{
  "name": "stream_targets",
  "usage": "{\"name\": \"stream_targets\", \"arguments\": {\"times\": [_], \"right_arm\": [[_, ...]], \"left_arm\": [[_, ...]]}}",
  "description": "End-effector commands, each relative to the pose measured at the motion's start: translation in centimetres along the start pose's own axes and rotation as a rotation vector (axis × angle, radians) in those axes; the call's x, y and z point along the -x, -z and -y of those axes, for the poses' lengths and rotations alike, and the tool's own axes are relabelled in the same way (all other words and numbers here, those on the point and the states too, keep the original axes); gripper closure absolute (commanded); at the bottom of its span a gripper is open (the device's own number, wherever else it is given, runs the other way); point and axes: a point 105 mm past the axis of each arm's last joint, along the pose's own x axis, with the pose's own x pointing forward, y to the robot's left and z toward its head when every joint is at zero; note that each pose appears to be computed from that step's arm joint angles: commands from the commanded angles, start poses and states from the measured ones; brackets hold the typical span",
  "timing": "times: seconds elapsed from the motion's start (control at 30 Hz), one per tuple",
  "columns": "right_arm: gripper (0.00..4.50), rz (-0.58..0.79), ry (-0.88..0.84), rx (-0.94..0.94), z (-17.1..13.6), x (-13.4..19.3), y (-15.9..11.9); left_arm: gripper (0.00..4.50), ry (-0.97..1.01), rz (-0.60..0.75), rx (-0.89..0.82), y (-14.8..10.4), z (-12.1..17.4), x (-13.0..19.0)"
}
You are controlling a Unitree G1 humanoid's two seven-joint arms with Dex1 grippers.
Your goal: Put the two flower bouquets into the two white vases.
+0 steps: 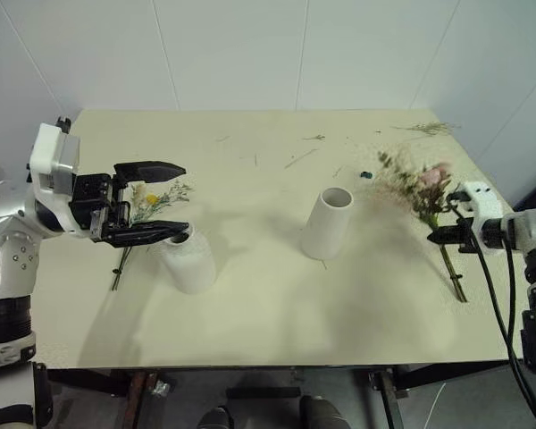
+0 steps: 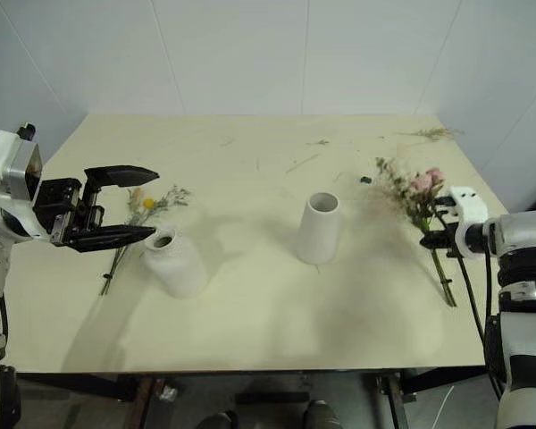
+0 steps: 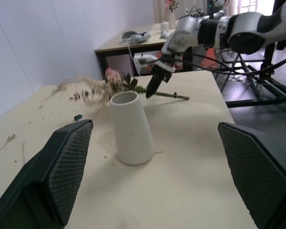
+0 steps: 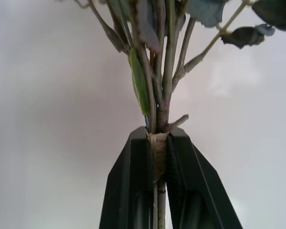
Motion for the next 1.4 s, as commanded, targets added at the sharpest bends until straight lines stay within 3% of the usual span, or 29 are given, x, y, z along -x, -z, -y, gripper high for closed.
{"name": "stream_targets", "arguments": {"times": [0.03,0.1,0.2,0.33,0.43,0.63,0.87,1.4], "right_arm": [[4.45,0.531,-0.063,0.090,-2.3,3.5,-8.1],[4.45,0.675,-0.070,0.089,-3.2,4.8,-9.5],[4.45,0.978,-0.205,0.086,-7.5,8.3,-13.1],[4.45,1.105,-0.378,0.103,-12.6,9.9,-14.6],[4.45,1.107,-0.454,0.132,-15.3,9.8,-14.9],[4.45,1.061,-0.527,0.130,-17.5,8.5,-14.3],[4.45,0.958,-0.556,0.074,-18.4,6.0,-11.5],[4.45,0.977,-0.603,0.122,-19.8,6.4,-11.2]], "left_arm": [[0.00,-0.003,0.007,-0.038,-0.4,-0.8,-0.3],[0.00,-0.005,0.011,-0.036,-0.3,-1.1,-0.5],[0.00,0.001,0.022,-0.019,0.4,-1.4,-1.3],[0.00,-0.003,0.035,-0.013,0.9,-2.1,-1.9],[0.00,-0.008,0.048,-0.014,1.0,-2.4,-2.3],[0.00,-0.019,0.062,-0.014,1.2,-2.5,-2.7],[0.00,-0.076,0.076,-0.015,1.2,-2.3,-2.1],[0.00,-0.126,0.084,-0.027,1.0,-2.4,-1.5]]}}
